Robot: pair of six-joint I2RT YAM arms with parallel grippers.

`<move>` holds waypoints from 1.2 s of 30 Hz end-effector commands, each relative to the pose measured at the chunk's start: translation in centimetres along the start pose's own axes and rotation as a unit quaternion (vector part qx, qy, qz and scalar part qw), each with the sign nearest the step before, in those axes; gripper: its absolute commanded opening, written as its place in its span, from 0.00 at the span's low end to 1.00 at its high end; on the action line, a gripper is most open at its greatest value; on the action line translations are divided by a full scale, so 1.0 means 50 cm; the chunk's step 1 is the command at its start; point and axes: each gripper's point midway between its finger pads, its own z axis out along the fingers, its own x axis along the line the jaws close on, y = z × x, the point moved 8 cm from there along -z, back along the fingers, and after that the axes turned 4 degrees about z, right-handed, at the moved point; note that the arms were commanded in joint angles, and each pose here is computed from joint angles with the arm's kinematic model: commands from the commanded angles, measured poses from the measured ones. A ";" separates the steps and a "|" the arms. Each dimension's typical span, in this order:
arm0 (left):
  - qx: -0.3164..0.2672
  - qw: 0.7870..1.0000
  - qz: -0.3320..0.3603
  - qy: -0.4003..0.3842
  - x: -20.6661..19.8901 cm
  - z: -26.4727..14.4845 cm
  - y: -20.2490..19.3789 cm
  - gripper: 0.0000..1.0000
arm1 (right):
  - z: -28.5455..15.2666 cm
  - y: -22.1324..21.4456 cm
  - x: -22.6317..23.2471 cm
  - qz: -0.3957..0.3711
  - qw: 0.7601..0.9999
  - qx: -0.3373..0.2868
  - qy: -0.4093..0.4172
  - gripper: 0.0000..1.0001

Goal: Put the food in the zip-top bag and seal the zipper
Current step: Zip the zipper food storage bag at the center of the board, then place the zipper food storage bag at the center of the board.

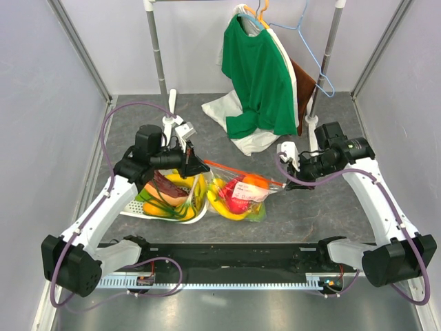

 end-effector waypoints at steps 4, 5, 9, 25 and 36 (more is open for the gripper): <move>-0.043 0.995 0.076 -0.052 -0.010 -0.008 0.069 0.02 | -0.038 0.013 0.036 0.016 1.000 0.006 0.023 0.59; -0.042 0.994 0.078 -0.061 -0.015 -0.004 0.071 0.02 | -0.042 0.026 0.035 0.017 1.000 -0.005 0.023 0.68; -0.030 0.989 0.101 -0.104 -0.038 0.017 0.072 0.02 | -0.055 0.093 0.007 0.030 0.997 -0.076 0.006 0.77; 0.011 0.956 0.202 -0.214 -0.115 0.077 0.100 0.02 | 0.027 0.193 -0.009 -0.029 0.991 -0.119 -0.045 0.75; -0.003 0.932 0.242 -0.269 -0.147 0.076 0.110 0.02 | 0.056 0.160 -0.014 -0.077 0.992 -0.093 -0.023 0.72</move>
